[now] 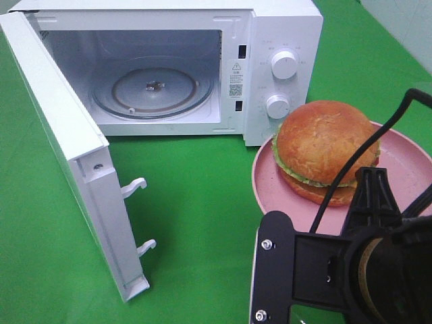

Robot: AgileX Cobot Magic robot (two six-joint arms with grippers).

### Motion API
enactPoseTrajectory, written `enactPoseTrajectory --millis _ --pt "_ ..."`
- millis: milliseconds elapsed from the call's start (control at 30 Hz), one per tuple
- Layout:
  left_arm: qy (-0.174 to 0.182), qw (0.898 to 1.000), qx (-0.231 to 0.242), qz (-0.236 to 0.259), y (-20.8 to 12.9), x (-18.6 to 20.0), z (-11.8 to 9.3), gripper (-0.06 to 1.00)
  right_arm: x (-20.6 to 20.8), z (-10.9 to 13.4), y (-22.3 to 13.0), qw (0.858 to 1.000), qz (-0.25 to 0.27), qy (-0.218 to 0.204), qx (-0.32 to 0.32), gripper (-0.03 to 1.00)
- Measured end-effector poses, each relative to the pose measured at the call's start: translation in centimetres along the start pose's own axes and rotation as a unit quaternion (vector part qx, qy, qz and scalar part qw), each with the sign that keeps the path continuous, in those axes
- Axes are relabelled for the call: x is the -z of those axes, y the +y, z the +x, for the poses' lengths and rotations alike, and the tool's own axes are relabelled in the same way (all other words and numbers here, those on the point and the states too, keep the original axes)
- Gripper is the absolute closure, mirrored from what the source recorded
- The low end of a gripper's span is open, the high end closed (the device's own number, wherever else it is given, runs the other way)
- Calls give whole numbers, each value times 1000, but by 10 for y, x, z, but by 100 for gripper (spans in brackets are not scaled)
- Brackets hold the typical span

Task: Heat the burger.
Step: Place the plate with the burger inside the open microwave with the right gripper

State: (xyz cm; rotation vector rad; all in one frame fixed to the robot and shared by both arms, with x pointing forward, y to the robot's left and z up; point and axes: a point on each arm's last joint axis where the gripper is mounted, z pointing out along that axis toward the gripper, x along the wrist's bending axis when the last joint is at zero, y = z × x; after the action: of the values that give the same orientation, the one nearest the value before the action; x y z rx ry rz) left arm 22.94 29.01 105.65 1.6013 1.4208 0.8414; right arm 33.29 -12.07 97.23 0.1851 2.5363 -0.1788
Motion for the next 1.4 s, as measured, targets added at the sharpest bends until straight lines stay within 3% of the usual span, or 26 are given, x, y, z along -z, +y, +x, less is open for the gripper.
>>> enactPoseTrajectory --millis 533,700,1267,1400 --pt "0 1000 0 0 0 0 0 -4 -4 -4 7 997 -40 11 64 92" --pt "0 1000 0 0 0 0 0 -4 -10 -14 5 994 -38 0 107 92" --pt "0 1000 0 0 0 0 0 -4 -38 -54 6 980 -122 -7 159 92" --pt "0 1000 0 0 0 0 0 -4 -44 -61 3 971 -141 -3 195 92"
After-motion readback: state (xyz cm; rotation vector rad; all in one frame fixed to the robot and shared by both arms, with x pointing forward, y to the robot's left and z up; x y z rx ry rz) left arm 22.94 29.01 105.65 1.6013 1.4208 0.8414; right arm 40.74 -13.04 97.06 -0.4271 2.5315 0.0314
